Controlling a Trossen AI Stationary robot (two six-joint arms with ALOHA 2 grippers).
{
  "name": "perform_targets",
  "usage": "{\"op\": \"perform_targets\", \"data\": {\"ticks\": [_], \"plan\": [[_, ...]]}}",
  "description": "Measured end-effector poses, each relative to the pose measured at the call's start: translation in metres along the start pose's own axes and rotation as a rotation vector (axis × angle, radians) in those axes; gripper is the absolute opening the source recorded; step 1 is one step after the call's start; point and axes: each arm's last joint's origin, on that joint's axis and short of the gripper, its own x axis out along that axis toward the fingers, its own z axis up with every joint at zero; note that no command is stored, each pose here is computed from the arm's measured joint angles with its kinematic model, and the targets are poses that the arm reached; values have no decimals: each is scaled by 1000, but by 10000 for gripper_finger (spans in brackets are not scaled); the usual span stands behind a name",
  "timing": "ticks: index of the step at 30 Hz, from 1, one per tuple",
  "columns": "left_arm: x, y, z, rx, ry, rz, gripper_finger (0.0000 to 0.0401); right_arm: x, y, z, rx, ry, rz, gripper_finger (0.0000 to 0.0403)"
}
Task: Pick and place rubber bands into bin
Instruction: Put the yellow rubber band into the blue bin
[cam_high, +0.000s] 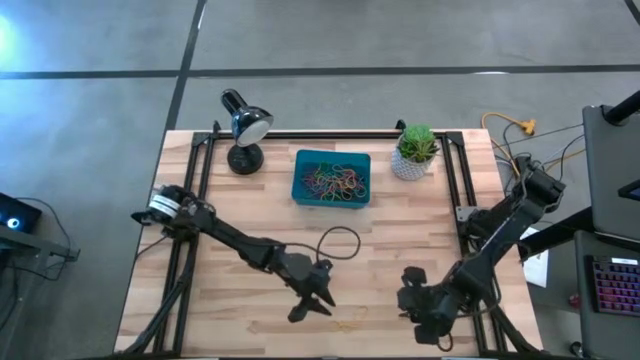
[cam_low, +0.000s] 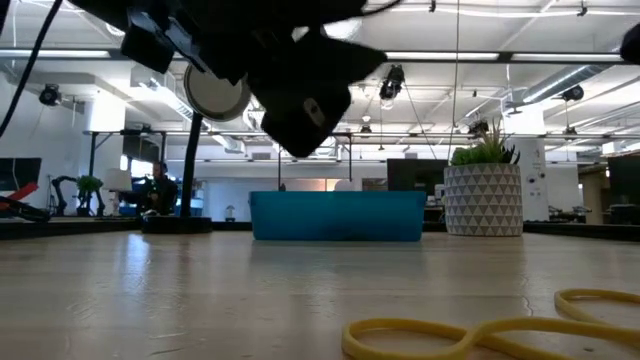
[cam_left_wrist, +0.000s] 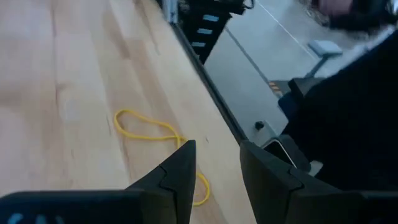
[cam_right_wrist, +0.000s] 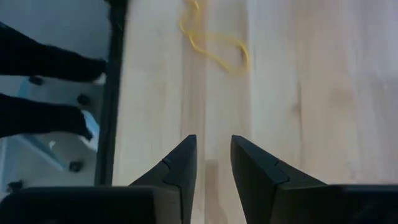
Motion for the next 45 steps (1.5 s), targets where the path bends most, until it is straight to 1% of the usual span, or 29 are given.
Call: {"op": "perform_targets", "data": {"ticks": [4,7,12,15,18,22,27,32,35,39,45], "plan": [[1,2,-4,-140,36,-9,109,10,0,-2,-94,-123,44,89],[-6,-2,-5,-213,118,-28,109,19,-6,0,-130,-219,57,93],[-24,-13,-4,-252,238,6,109,35,-26,0,-110,-291,57,100],[-36,-18,0,-262,273,28,109,44,-36,2,-106,-332,61,107],[-49,-23,4,-268,301,49,109,57,-39,7,-126,-370,68,116],[-64,-29,9,-270,314,82,109,81,-39,9,-165,-333,30,131],[-77,-35,17,-265,296,113,109,105,-37,9,-171,-284,-13,145],[-86,-39,23,-257,263,121,109,121,-37,7,-123,-257,-41,147],[-87,-40,22,-259,270,142,109,126,-35,8,-92,-241,-60,141],[-88,-41,21,-262,281,144,109,134,-35,7,-95,-213,-92,128],[-87,-45,19,-287,292,141,109,147,-27,5,-111,-190,-93,88]]}}
